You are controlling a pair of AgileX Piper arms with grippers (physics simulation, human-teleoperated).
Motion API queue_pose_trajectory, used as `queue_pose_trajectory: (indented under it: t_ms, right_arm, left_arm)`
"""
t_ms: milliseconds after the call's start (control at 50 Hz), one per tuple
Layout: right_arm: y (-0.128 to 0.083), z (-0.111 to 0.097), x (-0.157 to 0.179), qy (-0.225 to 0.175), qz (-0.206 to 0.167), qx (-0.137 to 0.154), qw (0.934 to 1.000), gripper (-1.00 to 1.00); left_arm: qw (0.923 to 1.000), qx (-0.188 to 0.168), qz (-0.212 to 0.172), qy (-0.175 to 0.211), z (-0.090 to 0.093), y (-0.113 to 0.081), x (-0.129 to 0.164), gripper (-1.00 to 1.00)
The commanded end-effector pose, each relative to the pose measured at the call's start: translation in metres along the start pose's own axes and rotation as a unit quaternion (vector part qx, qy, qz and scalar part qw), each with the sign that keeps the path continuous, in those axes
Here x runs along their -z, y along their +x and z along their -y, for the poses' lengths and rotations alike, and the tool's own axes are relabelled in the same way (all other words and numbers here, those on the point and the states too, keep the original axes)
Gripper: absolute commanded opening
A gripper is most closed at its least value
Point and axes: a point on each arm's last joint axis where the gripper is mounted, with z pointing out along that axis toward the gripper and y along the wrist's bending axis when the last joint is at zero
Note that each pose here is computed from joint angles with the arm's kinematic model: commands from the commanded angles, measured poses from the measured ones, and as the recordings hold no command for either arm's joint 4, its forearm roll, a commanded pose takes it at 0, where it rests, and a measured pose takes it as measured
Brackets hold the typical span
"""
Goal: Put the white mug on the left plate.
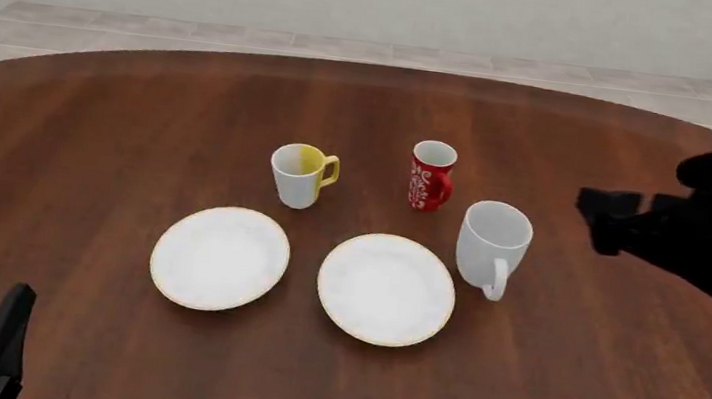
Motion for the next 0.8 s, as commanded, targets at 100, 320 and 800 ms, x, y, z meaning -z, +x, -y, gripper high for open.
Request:
queue_pose_trajectory:
  t_ms: [100, 320, 800]
  right_arm:
    - [0.010, -0.003, -0.029, -0.004, -0.033, -0.016, 0.9993, 1.00]
    - [0.018, -0.012, -0.041, -0.020, -0.056, -0.013, 0.9981, 1.00]
    - [0.025, -0.002, -0.060, -0.001, -0.061, -0.016, 0.9980, 1.00]
  left_arm:
    - [1.0000, 0.000, 0.000, 0.000, 0.000, 0.000, 0.000, 1.00]
    - [1.0000, 0.000, 0.000, 0.000, 0.000, 0.000, 0.000, 1.00]
    - [1.0000, 0.000, 0.000, 0.000, 0.000, 0.000, 0.000, 1.00]
